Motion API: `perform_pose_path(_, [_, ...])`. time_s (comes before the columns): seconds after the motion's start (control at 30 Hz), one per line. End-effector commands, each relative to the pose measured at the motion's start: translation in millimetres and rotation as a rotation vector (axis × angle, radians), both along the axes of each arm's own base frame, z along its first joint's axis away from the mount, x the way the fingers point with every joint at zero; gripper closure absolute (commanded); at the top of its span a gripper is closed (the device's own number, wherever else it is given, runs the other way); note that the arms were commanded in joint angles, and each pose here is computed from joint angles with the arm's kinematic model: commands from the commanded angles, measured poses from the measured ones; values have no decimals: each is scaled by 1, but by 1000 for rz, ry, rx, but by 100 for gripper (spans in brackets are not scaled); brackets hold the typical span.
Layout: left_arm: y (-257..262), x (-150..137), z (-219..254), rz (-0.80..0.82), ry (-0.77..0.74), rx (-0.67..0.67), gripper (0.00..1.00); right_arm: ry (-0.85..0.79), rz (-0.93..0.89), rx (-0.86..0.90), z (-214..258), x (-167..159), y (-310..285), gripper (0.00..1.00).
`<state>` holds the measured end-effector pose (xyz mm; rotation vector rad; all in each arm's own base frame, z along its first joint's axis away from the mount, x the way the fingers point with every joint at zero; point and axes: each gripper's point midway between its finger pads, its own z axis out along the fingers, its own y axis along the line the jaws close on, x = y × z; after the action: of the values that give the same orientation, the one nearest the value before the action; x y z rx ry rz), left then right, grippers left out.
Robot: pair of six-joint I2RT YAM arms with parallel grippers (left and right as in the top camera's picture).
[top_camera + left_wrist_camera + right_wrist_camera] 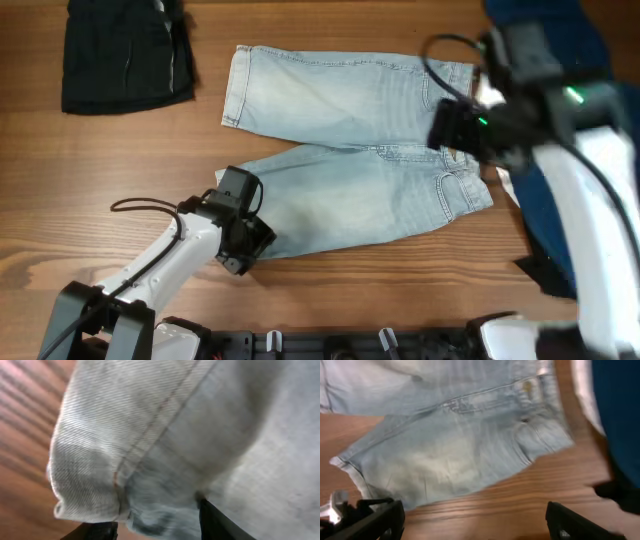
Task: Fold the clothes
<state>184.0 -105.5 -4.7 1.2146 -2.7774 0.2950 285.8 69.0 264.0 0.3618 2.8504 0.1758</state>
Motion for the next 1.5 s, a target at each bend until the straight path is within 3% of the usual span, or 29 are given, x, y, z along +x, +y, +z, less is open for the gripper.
perform_pose_path(0.0, [18,5,-11,2,-33,106,48,-155,-213,-100,42,-36,-43,9])
perform_pose_path(0.1, [18,5,-11,3,-35,106,42,-323,-372,-125,77,-63,-74,9])
perform_pose_path(0.2, [17,8,-11,3,-48,104,41,-352,-517,-160,77,-76,-100,0])
perform_pose_path(0.4, [17,14,-11,6,-75,111,37,-9,-940,-179,-55,-92,-113,4])
perform_pose_path(0.53, [19,22,-10,10,-108,122,37,61,-900,-188,-126,-91,-108,8])
perform_pose_path(0.7, [24,29,-10,16,-140,157,38,-6,-646,15,-195,-46,-71,5])
perform_pose_path(0.8, [25,29,-10,16,-141,161,41,57,-604,54,-216,-42,-59,15])
perform_pose_path(0.97, [27,30,-10,16,-145,172,44,244,-593,34,-261,-53,-52,40])
perform_pose_path(1.13, [33,32,-10,19,-156,205,50,207,-566,21,-279,-34,-54,45])
perform_pose_path(1.17, [36,31,-10,11,-156,224,55,207,-570,-3,-282,-34,-58,46])
perform_pose_path(1.2, [42,30,-10,13,-157,257,68,216,-560,-33,-287,-36,-62,46])
perform_pose_path(1.23, [44,31,-10,14,-161,270,82,221,-525,-51,-290,-36,-63,52])
perform_pose_path(1.3, [44,31,-10,16,-162,269,96,230,-485,-63,-294,-37,-66,89])
perform_pose_path(1.33, [44,31,-10,16,-160,269,96,230,-485,-64,-293,-37,-69,96])
perform_pose_path(1.47, [45,36,-5,19,-175,266,96,197,-394,-7,-280,-20,-66,96])
